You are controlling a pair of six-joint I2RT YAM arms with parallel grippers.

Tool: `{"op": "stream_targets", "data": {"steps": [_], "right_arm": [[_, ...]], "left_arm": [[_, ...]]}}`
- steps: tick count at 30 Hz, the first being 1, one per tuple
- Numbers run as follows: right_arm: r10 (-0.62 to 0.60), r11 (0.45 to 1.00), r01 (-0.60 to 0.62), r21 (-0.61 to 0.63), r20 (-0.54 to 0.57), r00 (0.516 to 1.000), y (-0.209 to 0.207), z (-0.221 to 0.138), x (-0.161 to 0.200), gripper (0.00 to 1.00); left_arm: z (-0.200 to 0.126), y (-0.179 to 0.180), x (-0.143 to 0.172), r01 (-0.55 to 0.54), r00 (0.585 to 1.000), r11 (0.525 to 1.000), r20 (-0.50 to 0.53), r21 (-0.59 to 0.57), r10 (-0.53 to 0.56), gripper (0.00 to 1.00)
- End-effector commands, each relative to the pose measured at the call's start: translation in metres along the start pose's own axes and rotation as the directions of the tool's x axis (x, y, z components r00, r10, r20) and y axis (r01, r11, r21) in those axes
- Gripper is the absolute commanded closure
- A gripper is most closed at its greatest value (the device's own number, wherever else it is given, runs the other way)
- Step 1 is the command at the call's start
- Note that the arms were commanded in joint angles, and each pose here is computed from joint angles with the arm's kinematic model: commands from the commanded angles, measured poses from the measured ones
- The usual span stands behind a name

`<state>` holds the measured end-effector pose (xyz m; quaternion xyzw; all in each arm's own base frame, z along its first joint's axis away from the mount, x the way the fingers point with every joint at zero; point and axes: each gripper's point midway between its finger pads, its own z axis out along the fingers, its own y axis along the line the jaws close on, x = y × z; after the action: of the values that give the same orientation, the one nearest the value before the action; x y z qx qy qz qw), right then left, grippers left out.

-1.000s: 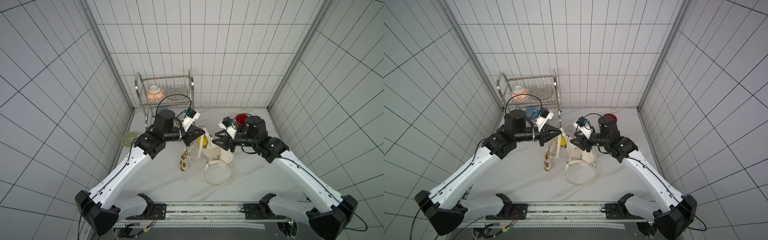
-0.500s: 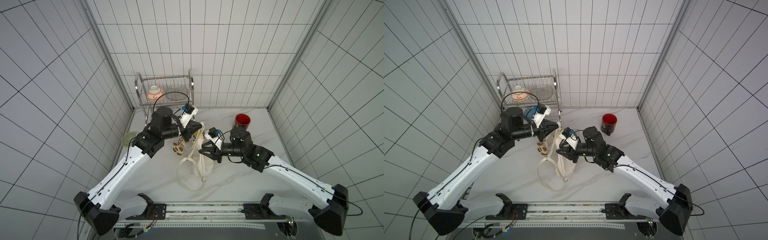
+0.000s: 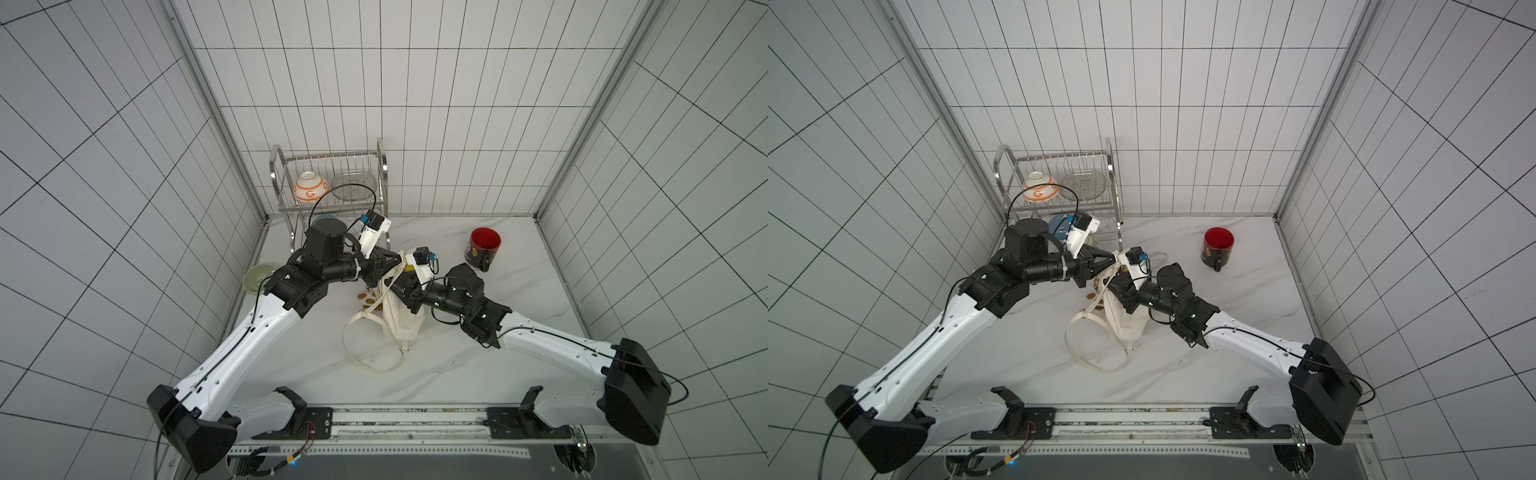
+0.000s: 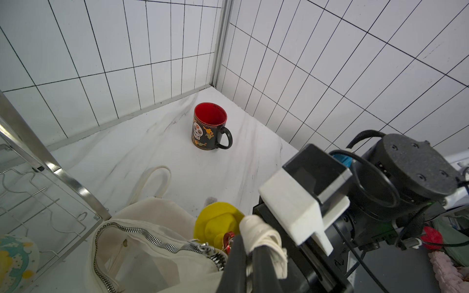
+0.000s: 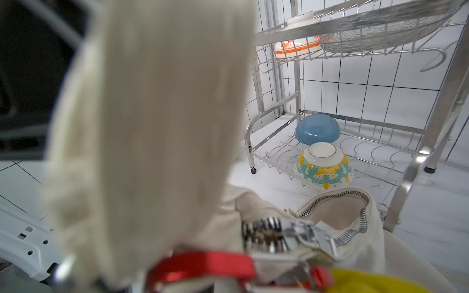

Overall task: Remove the decoration from the bag
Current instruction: Pick up the bag from the center of the board, then remove the decoration item from the bag.

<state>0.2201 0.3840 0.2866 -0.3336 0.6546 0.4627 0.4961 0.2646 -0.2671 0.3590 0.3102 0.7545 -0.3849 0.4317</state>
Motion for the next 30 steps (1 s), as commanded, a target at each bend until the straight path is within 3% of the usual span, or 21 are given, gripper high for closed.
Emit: {"op": "stream_targets", "data": {"steps": [1, 5, 12, 16, 24, 30], "right_arm": [[-0.035, 0.997, 0.04, -0.067, 0.079, 0.996, 0.02, -0.013, -0.026, 0.77], [-0.09, 0.993, 0.089, -0.074, -0.012, 0.996, 0.027, -0.037, -0.006, 0.75], [-0.242, 0.97, 0.238, -0.045, -0.161, 0.957, 0.028, -0.08, 0.013, 0.73], [-0.313, 0.944, 0.327, 0.046, -0.194, 0.93, 0.015, -0.097, 0.007, 0.72], [-0.31, 0.935, 0.329, 0.13, -0.144, 0.94, 0.004, -0.084, -0.02, 0.66], [-0.276, 0.956, 0.28, 0.084, -0.056, 0.96, 0.016, -0.067, -0.034, 0.62]], "left_arm": [[-0.016, -0.009, 0.002, -0.056, 0.998, 0.998, 0.029, 0.014, 0.056, 1.0], [-0.022, -0.005, -0.005, -0.1, 0.992, 0.995, 0.08, 0.029, 0.098, 1.0], [-0.017, -0.002, -0.01, -0.135, 0.988, 0.988, 0.082, 0.071, 0.129, 1.0], [-0.018, -0.006, -0.014, -0.147, 0.986, 0.984, 0.094, 0.104, 0.138, 1.0], [-0.016, -0.003, -0.016, -0.127, 0.988, 0.987, 0.096, 0.098, 0.118, 1.0], [-0.014, -0.002, -0.017, -0.121, 0.988, 0.987, 0.104, 0.102, 0.111, 1.0]]}}
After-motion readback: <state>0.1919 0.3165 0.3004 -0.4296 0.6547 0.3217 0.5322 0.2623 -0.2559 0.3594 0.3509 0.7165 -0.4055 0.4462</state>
